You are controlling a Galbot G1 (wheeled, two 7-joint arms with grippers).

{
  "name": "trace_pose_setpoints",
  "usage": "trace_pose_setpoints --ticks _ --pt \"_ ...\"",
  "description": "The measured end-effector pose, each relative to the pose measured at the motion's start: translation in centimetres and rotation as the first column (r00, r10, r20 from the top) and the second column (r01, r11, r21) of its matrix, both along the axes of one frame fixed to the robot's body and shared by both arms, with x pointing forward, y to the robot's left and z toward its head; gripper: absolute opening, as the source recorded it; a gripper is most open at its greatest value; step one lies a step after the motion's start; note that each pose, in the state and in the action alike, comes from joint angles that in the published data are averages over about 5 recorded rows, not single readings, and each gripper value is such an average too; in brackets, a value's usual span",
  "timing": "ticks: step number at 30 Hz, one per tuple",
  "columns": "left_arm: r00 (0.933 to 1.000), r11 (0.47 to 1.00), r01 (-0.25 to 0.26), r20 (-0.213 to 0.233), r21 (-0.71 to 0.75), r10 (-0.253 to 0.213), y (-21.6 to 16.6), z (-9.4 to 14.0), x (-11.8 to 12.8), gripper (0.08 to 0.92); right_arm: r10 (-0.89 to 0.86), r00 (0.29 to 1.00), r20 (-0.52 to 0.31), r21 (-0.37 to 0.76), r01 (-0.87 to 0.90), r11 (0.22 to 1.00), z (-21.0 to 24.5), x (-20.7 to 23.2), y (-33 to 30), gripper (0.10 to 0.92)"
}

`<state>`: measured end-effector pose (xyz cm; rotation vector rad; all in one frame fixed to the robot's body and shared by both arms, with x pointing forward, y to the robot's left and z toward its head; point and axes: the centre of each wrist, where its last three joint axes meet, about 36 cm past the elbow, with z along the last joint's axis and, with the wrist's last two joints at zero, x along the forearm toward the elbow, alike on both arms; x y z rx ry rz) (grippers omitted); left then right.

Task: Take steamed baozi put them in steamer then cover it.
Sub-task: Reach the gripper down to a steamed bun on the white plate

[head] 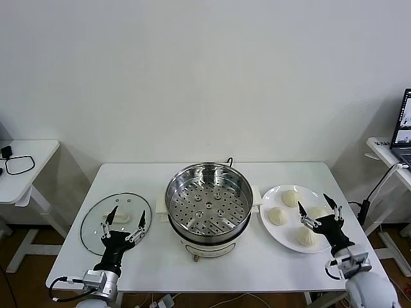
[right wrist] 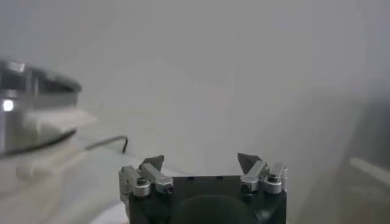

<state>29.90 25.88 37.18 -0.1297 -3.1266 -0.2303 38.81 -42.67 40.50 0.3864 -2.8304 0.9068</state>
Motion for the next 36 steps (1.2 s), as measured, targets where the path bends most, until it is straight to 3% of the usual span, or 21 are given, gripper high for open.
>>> trace_pose_setpoints --ticks 9,20,28,36 --pt "0.9999 1.0 0.01 0.007 -0.006 -0.01 -0.2 0.3 0.2 0.823 0.205 0.941 -0.267 -0.301 -0.284 0.91 5.7 7.8 -2.6 0.823" --pt "1.0 1.0 0.002 0.005 -0.014 -0.002 -0.3 0.3 0.1 0.823 0.258 0.752 -0.606 -0.373 -0.555 0.744 9.8 18.9 -2.5 0.823" --pt "1.0 1.0 -0.007 -0.003 -0.014 0.007 -0.2 0.0 0.1 0.823 0.199 0.645 -0.737 -0.379 -0.639 0.669 10.4 25.2 -0.9 0.823" --pt "0.9999 1.0 -0.009 -0.004 -0.013 0.009 -0.1 0.0 0.1 0.823 0.142 0.58 -0.802 -0.379 -0.679 0.629 9.4 28.8 1.2 0.823"
